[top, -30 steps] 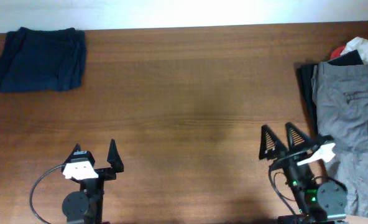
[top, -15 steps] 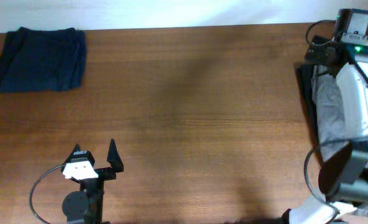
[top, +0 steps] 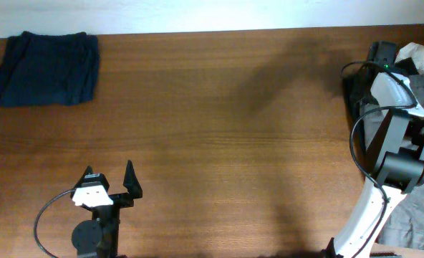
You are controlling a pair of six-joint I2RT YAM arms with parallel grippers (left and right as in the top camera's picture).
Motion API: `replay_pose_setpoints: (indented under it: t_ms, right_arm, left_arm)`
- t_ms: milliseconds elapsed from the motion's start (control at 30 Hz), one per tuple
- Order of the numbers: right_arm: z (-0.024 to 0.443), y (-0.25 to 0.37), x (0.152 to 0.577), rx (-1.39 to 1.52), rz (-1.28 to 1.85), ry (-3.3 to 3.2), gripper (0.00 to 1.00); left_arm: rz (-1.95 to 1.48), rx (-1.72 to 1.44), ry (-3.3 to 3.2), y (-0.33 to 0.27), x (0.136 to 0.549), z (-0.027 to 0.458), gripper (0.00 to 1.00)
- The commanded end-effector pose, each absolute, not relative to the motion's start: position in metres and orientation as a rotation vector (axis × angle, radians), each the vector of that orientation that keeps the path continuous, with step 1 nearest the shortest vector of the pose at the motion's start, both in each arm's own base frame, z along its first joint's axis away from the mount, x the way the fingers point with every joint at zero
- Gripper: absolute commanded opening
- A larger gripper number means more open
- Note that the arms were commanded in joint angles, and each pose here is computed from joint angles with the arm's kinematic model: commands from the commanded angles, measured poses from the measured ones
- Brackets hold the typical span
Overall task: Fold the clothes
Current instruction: 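Reach the right gripper to the grey shorts on the right pile and grasp, then drag the grey shorts leftward onto the table center and release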
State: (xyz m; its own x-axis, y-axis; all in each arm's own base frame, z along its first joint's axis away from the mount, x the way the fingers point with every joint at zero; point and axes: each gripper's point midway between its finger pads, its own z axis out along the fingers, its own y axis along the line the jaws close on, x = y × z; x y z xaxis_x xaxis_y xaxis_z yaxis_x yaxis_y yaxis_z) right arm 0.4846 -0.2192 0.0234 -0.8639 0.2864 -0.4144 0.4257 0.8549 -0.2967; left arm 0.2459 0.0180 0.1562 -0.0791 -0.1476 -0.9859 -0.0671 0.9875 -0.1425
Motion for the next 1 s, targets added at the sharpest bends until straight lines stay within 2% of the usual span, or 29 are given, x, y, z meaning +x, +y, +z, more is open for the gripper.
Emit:
replay_pose_setpoints:
  t_ms: [0,33,100,233,367,433,500,567,633,767,800,833,867,900,967]
  right_arm:
    - [0.020,-0.227,0.480,0.555,-0.575,2.688,0.25]
    - [0.029,-0.232,0.476,0.605,-0.618,2.672,0.16]
    - [0.050,-0.239,0.474,0.661,-0.674,2.634,0.13]
    - [0.122,-0.240,0.471,0.789,-0.657,2.509,0.04]
    - [0.213,-0.236,0.450,0.919,-0.623,2.301,0.04]
    - [0.267,-0.215,0.447,0.868,-0.545,2.202,0.04]
    - [0.332,-0.146,0.457,0.600,-0.370,2.130,0.04]
    - [0.377,-0.028,0.463,0.318,-0.163,2.063,0.04]
    - [0.372,0.089,0.460,0.045,0.023,2.097,0.04]
    - [0.327,0.251,0.424,-0.225,0.282,2.196,0.04]
    - [0.308,0.285,0.413,-0.304,0.307,2.227,0.18]
    - [0.298,0.302,0.406,-0.349,0.314,2.242,0.23]
    - [0.287,0.325,0.393,-0.462,0.304,2.243,0.77]
    - [0.288,0.326,0.390,-0.491,0.277,2.231,1.00]
    - [0.321,0.299,0.389,-0.418,0.264,2.193,0.99]
  left_arm:
    - [-0.057,-0.155,1.654,0.018,0.246,0.154,0.99]
    - [-0.057,-0.155,1.653,0.018,0.246,0.154,0.99]
    - [-0.057,-0.155,1.653,0.018,0.246,0.154,0.99]
    - [-0.057,-0.155,1.653,0.018,0.246,0.154,0.99]
    - [-0.057,-0.155,1.654,0.018,0.246,0.154,0.99]
    - [-0.057,-0.155,1.653,0.018,0.246,0.154,0.99]
    - [-0.057,-0.155,1.653,0.018,0.246,0.154,0.99]
    - [-0.057,-0.155,1.654,0.018,0.246,0.154,0.99]
    - [-0.057,-0.155,1.654,0.018,0.246,0.154,0.99]
    - [-0.057,-0.155,1.654,0.018,0.246,0.154,0.99]
    - [-0.057,-0.155,1.654,0.018,0.246,0.154,0.99]
    - [-0.057,-0.155,1.653,0.018,0.246,0.154,0.99]
    - [-0.057,-0.155,1.654,0.018,0.246,0.154,0.99]
    - [-0.057,-0.155,1.653,0.018,0.246,0.154,0.99]
    - [-0.057,-0.155,1.654,0.018,0.246,0.154,0.99]
